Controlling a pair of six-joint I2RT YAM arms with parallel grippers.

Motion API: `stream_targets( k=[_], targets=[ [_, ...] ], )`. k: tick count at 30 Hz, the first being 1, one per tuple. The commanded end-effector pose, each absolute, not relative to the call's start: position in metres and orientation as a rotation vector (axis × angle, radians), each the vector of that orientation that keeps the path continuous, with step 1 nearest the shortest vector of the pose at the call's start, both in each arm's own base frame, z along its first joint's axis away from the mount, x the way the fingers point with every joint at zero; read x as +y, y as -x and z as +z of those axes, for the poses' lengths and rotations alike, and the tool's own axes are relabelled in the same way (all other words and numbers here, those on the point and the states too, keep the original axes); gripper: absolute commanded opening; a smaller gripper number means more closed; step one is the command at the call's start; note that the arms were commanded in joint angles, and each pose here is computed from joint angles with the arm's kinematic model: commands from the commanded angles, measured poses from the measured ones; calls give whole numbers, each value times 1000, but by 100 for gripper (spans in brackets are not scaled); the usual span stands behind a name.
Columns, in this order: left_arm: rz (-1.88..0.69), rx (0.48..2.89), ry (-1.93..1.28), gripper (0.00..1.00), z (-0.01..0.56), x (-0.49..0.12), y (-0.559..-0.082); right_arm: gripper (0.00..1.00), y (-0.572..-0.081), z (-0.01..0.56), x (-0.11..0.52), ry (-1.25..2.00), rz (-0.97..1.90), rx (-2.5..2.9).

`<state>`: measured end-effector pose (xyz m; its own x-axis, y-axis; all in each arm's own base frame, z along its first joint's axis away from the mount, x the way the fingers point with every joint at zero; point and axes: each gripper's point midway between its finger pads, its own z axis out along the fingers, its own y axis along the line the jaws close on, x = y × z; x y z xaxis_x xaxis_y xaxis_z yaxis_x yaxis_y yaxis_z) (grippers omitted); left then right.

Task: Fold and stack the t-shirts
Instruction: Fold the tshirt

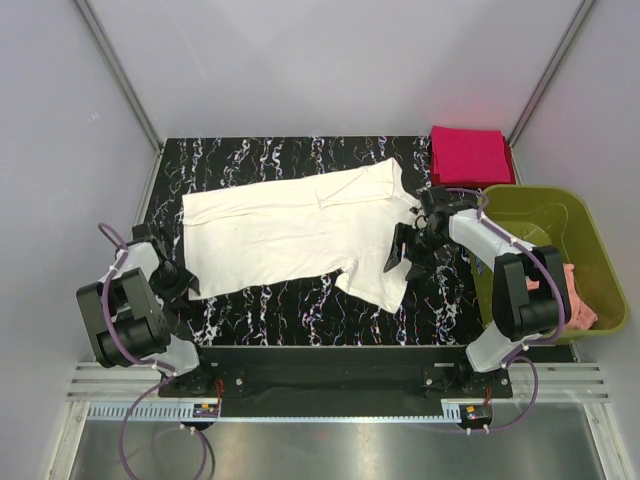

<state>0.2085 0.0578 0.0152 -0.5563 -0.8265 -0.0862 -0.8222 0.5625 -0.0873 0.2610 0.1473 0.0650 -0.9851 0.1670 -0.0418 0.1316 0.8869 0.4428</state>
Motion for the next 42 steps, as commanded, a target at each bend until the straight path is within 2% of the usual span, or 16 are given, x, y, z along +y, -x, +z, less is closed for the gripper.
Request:
stream_targets(
  k=[1,11,14,16,22,26,32,37,42],
  targets=[
    [-41,2633,1416,46,15,64,-214,70,-263,75,149,-198,713,2936],
    [-53,2587,1429,46,18,70,-226,70,-263,68,147,-217,693,2951],
    [-82,2595,1441,38,12,68,-228,70,-262,64,144,-249,662,2964],
    [-101,2596,1444,29,10,67,-230,71,-264,63,141,-297,658,2961],
    [-82,2599,1435,9,8,71,-234,71,-269,54,117,-492,684,2971],
    [-91,2604,1432,0,10,68,-230,72,-275,52,108,-502,652,2970],
    [-113,2607,1458,0,10,61,-222,71,-285,39,105,-525,619,2976],
    [-103,2600,1466,0,13,61,-219,59,-298,28,100,-548,557,2967],
    [-96,2587,1450,0,18,63,-222,59,-322,28,88,-497,454,2935]
  ],
)
